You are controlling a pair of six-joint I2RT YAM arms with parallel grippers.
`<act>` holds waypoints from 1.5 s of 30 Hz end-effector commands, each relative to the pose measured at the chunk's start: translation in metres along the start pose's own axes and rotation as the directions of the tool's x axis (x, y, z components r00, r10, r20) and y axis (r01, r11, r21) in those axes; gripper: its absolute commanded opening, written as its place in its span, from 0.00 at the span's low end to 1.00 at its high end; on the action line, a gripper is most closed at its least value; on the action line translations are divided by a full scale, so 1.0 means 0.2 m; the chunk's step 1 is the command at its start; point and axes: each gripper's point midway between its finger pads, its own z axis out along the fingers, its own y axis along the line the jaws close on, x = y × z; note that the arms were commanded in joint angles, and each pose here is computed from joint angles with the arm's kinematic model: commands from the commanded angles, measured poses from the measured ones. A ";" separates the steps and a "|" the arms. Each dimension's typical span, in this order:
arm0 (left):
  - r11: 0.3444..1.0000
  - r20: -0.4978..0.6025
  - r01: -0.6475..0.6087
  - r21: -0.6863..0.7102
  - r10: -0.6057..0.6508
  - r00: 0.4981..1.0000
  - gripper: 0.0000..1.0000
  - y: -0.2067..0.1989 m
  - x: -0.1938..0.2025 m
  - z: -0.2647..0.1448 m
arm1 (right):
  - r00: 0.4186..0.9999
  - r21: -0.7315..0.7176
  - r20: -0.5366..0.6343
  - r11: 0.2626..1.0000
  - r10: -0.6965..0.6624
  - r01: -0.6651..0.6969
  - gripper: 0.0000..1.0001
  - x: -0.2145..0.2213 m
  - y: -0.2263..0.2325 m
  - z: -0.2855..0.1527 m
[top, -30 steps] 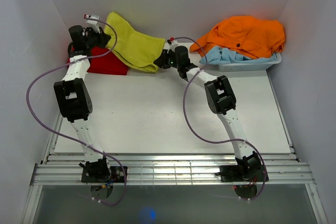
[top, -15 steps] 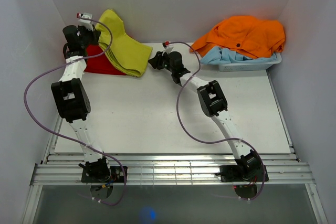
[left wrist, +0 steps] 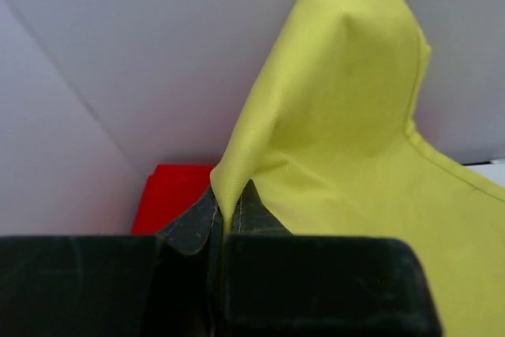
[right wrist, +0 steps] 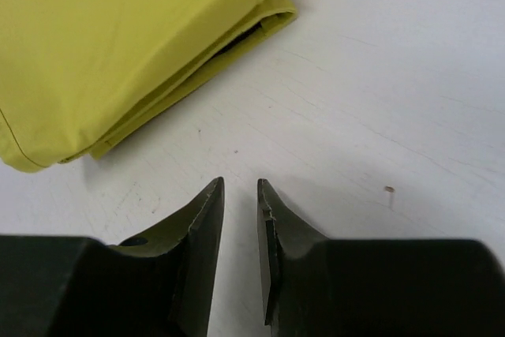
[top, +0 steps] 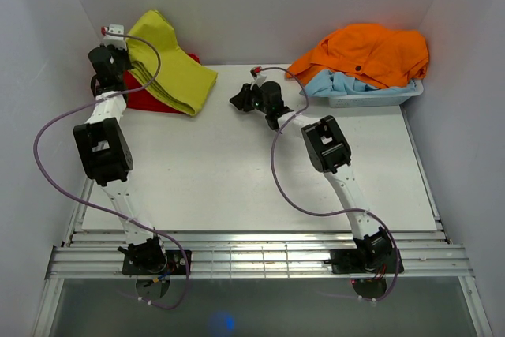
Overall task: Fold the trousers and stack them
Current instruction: Neatly place the folded trousers to the corner
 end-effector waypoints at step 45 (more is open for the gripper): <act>0.858 -0.642 0.225 0.462 0.148 0.753 0.98 -0.77 0.32 -0.74 | 0.892 0.037 -0.442 0.991 -0.100 0.129 0.88 -0.40 0.03 -1.28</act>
